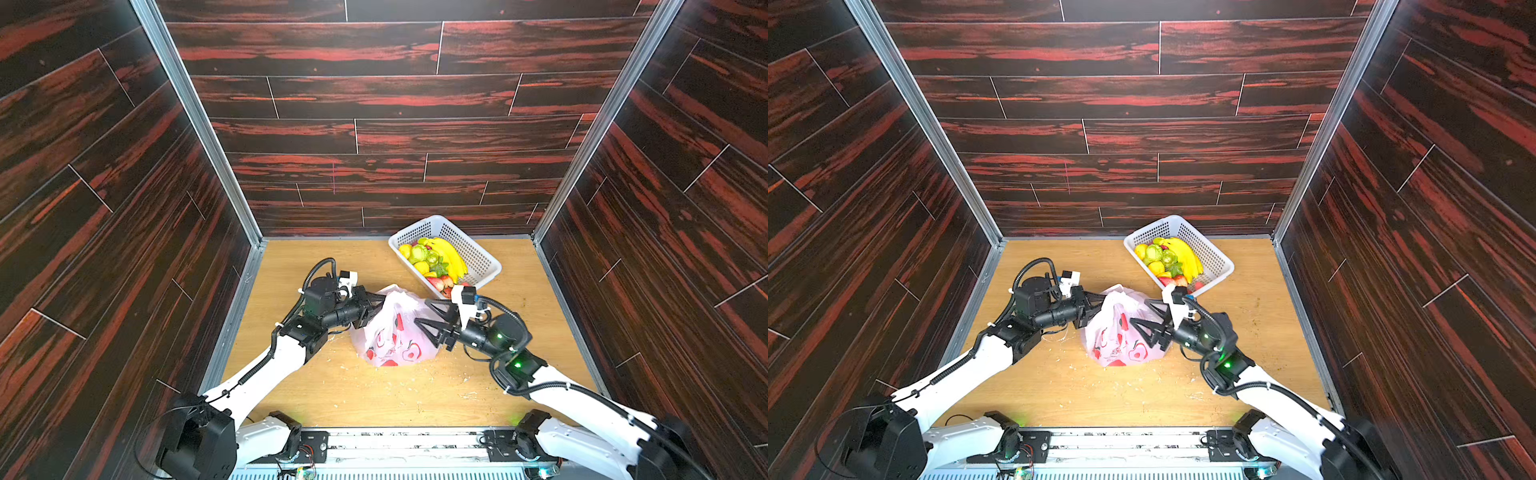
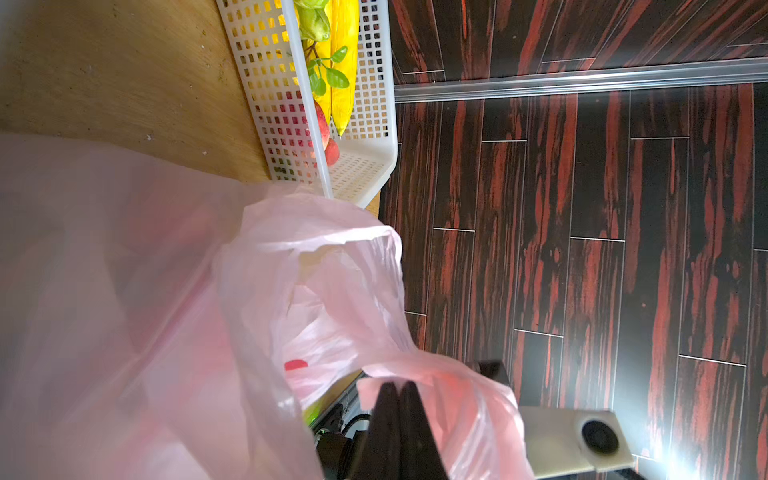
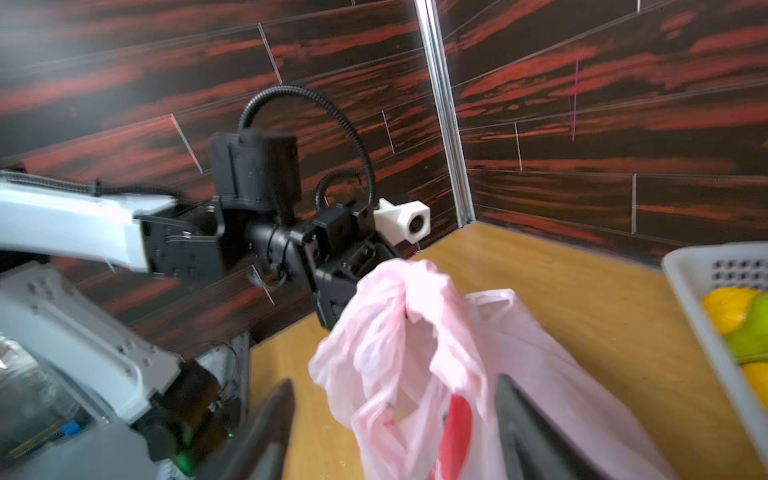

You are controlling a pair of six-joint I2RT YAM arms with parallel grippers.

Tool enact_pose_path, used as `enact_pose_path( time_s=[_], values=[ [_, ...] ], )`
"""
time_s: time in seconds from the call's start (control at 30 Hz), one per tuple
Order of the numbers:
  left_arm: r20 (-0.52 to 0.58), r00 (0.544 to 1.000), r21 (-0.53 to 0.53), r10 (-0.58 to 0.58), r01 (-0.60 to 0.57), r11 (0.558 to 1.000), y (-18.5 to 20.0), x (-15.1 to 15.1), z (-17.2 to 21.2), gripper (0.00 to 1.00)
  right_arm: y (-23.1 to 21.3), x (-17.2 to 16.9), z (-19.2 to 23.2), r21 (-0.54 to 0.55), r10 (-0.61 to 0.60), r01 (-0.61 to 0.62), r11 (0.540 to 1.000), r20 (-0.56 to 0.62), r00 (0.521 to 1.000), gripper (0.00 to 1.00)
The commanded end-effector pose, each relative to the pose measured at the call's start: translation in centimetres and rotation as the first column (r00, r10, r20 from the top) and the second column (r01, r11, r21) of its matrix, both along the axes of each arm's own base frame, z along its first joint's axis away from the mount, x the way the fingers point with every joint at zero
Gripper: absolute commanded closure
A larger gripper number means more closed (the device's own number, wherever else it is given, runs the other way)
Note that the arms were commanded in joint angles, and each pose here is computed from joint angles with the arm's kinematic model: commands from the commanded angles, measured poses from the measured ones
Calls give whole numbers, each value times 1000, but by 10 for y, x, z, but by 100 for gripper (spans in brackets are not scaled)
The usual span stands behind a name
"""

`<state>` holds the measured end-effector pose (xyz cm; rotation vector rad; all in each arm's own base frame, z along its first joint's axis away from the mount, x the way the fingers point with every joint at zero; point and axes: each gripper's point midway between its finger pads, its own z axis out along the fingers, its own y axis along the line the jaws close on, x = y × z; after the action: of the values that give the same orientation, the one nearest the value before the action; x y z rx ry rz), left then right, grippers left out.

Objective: Place the fake fruits into the plastic bag and tie a complex knot

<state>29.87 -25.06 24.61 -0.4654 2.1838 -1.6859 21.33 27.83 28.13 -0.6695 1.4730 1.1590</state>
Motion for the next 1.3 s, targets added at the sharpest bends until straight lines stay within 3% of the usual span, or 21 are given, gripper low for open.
enact_pose_path(
  time_s=[0.0,0.2,0.6,1.27],
  values=[
    [46,999,-14,-2,3,1000,-2,3,17,100,0,-16,-17,11,76,-76,997,-79,994,38],
    [48,999,-14,-2,3,1000,-2,3,18,100,10,-16,-21,105,140,-130,986,-98,985,43],
    [47,999,-12,-2,3,1000,-2,4,18,100,32,12,-40,116,106,-93,989,-109,988,44],
    [46,999,-10,1,-1,1000,-1,2,17,100,41,38,-31,147,40,-26,989,-97,994,43]
  ],
)
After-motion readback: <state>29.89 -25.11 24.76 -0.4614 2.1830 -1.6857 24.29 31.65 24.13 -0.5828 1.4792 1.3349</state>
